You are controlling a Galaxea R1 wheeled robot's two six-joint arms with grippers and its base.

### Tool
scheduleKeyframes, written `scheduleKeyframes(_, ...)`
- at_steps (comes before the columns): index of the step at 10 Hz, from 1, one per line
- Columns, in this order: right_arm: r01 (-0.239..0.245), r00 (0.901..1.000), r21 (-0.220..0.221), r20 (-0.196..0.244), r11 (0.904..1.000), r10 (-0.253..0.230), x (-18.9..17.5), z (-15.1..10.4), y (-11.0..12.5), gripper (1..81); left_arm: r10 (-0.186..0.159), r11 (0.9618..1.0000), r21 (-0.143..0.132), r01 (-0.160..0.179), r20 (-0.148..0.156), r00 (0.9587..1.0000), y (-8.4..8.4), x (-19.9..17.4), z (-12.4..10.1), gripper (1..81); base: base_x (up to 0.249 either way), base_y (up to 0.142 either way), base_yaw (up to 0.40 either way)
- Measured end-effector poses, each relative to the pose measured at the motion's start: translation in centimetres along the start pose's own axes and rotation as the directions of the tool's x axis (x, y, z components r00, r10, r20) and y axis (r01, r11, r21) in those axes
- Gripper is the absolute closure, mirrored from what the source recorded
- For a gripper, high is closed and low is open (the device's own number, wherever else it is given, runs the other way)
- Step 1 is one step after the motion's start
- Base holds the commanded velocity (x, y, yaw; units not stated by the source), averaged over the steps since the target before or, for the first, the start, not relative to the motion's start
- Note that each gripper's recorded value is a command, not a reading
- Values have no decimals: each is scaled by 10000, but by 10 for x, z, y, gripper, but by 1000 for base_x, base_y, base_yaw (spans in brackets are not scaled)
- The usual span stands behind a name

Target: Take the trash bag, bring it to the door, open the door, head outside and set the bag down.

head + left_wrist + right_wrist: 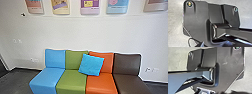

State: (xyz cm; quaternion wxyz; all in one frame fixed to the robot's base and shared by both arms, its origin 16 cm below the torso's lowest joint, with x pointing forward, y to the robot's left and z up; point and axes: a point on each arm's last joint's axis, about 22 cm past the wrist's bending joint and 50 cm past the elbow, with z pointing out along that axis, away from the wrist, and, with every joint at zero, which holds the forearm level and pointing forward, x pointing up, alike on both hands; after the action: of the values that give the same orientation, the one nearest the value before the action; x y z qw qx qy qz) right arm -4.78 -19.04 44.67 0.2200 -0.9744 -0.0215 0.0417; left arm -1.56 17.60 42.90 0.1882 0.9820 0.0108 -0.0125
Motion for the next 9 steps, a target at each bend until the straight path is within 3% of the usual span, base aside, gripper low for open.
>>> scheduleKeyframes(5, 4, 10000, 0, -12, 10000, -4, 1, 0, 0, 10, -9, 10000, 4, 9, -10, 10000, 0, 0, 0, 10, 99, 0, 0)
scheduleKeyframes(9, 4, 10000, 80, -19, 10000, -4, 4, -1, -2, 10, -16, 9999, 106, 16, -32, 10000, -8, 4, -3, 10, 0, 0, 0)
